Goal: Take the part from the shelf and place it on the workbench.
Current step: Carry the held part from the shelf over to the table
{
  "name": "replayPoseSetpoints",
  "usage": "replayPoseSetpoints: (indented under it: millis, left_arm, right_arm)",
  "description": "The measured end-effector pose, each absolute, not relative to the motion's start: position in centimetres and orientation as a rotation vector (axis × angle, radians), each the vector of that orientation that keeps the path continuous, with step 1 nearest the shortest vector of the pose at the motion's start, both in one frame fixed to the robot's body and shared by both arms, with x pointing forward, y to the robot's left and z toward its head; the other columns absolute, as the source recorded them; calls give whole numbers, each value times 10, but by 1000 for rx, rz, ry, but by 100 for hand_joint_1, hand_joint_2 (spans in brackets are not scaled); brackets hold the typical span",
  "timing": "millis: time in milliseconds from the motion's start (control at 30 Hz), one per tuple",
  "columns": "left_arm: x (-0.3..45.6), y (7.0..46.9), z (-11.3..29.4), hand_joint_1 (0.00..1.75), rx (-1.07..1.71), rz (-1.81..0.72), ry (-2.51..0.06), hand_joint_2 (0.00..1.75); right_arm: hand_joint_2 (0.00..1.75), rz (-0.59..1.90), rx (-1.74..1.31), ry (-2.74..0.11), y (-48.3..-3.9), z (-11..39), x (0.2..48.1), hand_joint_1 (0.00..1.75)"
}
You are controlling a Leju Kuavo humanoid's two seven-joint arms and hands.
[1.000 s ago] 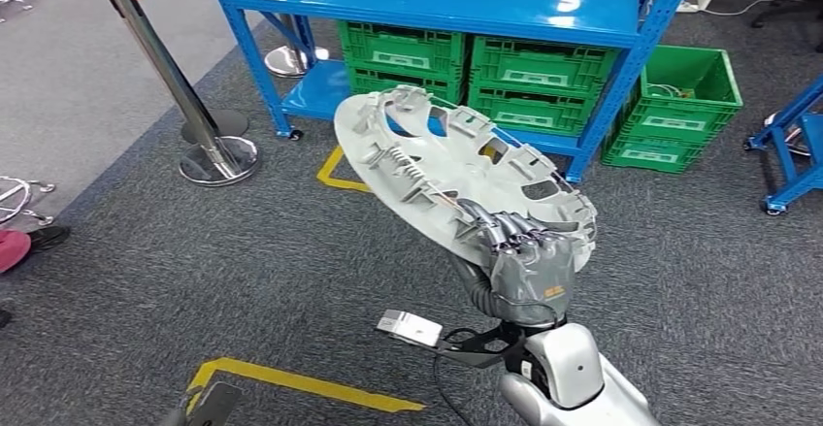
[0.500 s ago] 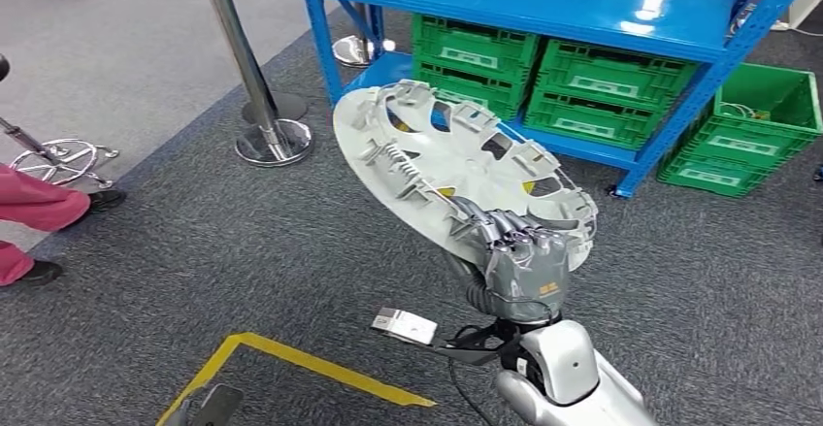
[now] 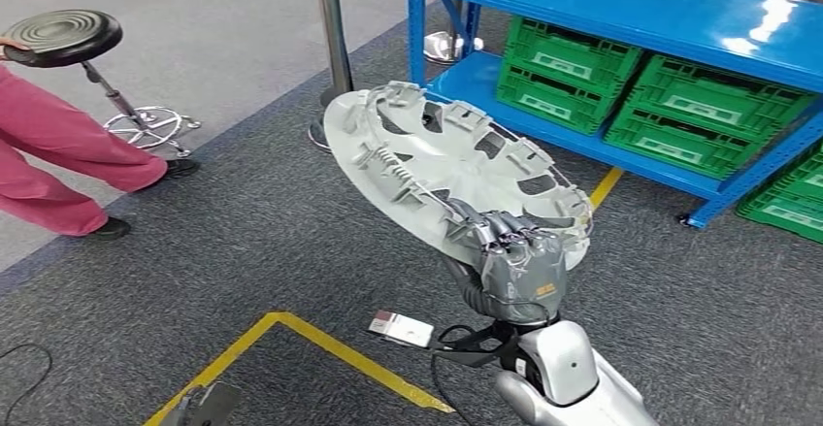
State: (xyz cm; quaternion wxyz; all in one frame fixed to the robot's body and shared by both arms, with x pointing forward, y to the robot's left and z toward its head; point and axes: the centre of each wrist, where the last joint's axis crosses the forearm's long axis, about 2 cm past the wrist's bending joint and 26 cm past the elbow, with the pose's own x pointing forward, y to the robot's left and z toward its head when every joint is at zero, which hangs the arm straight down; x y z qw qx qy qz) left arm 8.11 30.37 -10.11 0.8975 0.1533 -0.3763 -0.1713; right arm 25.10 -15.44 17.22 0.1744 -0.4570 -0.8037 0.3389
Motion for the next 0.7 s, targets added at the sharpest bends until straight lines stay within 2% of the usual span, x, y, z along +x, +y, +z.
replayPoseSetpoints:
  millis: [700]
  left_arm:
    - [84, 305, -101, 0, 315, -332, -781, 0]
  right_arm:
    - [175, 964, -1305, -2293, -153, 174, 251, 175]
